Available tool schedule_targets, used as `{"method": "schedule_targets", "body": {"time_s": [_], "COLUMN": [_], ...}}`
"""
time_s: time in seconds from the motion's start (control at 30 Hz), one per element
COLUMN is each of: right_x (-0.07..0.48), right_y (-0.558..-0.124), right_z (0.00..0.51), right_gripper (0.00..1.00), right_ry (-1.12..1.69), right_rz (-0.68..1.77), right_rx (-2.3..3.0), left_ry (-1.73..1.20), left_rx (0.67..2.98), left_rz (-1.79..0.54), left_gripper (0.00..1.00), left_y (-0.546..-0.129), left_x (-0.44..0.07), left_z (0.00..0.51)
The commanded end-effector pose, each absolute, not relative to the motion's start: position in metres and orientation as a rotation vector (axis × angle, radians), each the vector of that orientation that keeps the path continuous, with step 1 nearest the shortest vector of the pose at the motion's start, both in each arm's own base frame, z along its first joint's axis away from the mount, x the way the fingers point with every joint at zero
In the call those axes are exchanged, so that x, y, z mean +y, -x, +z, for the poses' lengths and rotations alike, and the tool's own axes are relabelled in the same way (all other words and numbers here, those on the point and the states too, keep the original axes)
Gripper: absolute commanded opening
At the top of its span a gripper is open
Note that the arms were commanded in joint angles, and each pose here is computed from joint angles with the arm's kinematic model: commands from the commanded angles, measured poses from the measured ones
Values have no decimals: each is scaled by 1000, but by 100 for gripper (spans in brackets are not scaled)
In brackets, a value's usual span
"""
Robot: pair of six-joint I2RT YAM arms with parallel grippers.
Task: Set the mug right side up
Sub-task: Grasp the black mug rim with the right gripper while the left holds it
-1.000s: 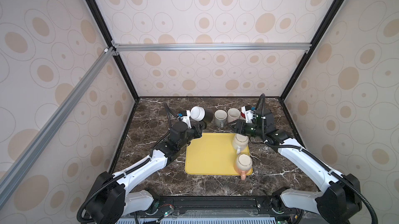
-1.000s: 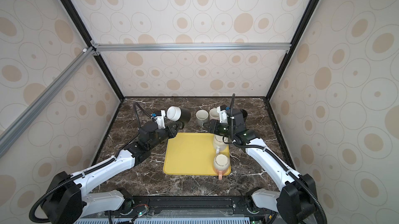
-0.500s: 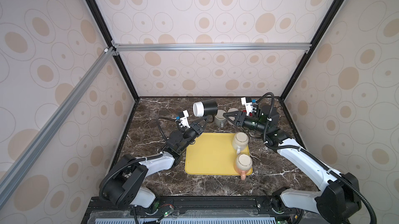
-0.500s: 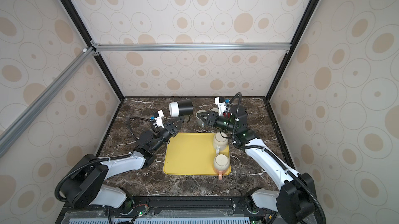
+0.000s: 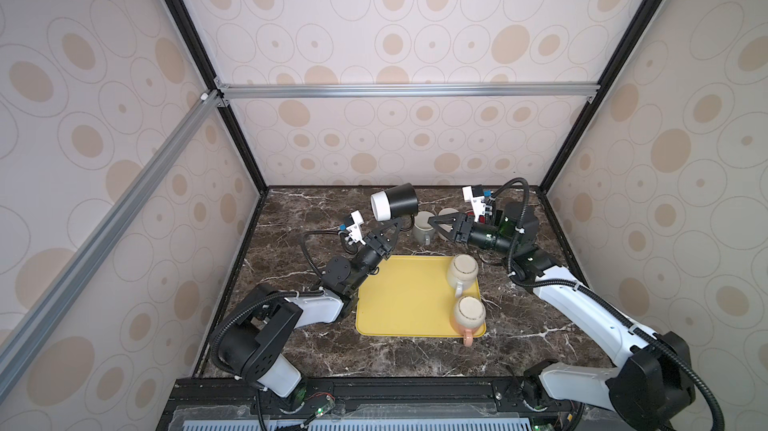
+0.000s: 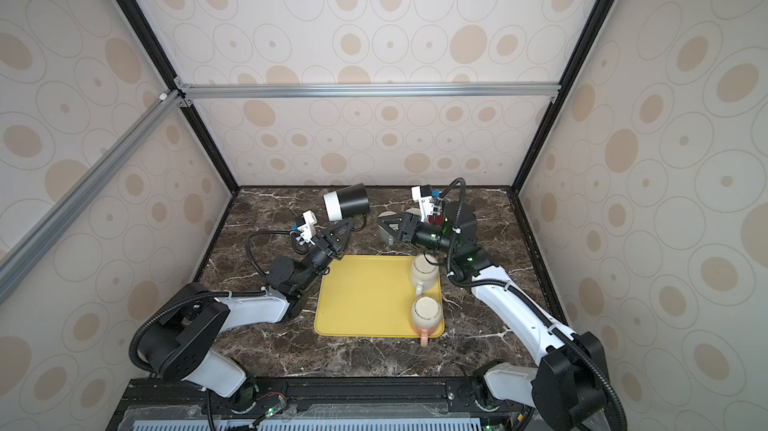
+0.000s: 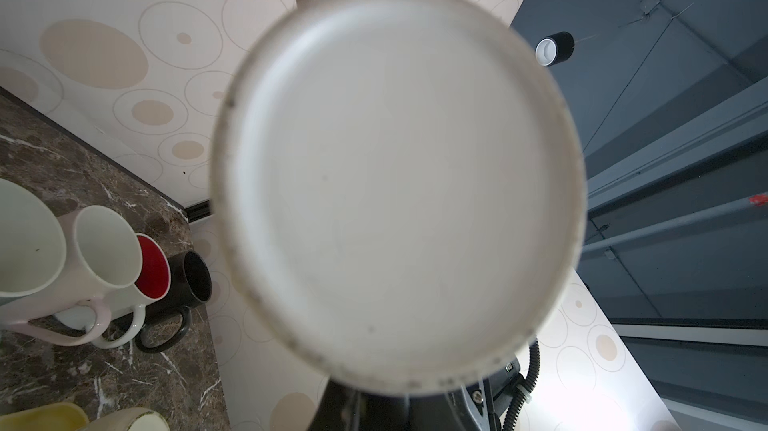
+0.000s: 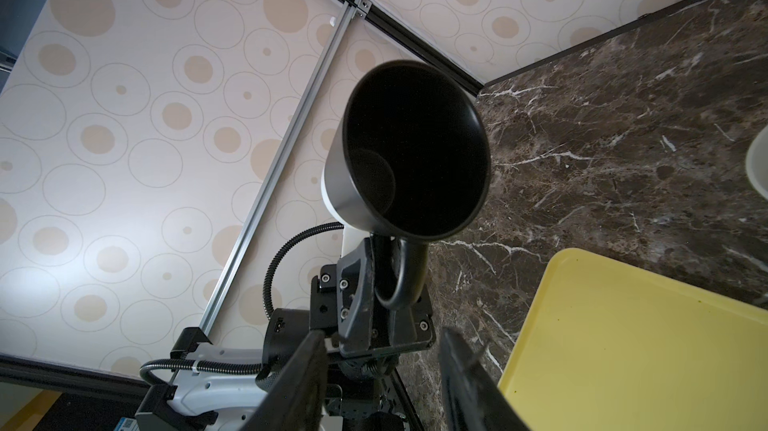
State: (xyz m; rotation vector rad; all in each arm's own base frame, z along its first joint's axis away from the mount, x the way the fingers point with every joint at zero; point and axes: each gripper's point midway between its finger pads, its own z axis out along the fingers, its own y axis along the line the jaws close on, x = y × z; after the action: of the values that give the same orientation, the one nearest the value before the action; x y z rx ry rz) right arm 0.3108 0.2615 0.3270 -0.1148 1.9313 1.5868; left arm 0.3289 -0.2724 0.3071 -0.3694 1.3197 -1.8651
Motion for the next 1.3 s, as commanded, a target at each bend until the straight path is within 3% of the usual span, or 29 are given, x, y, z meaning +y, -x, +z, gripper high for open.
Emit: {"method": "schedule_targets", "body": {"time_s": [0.0, 0.37, 0.8, 1.0, 1.13, 1.27], "right_x": [272, 283, 289, 289, 291, 292], "right_y": [-309, -321, -329, -330, -331, -332], "right_z": [333, 318, 336, 343, 344, 343], "right_gripper": [47, 46, 38, 19, 0, 0], "right_ry": [162, 130, 129, 141, 144, 151], "right_rz": [1629, 1603, 1655, 1659, 1665, 1644], "right_rx": [1915, 1967, 1876, 1848, 1845, 1853], "left_ry": [209, 172, 182, 197, 200, 191], "left_rx": [1030, 1032, 1018, 1004, 1012, 1034], "left_rz": [-2003, -2027, -2083, -2124, -2124, -2122], "left_gripper": [0, 0, 0, 0, 0, 0], "left_y": [-302, -300, -294, -294, -295, -294], "left_x": [-266, -277, -289, -291, -292, -294], "left_z": [377, 383, 378, 372, 370, 367]}}
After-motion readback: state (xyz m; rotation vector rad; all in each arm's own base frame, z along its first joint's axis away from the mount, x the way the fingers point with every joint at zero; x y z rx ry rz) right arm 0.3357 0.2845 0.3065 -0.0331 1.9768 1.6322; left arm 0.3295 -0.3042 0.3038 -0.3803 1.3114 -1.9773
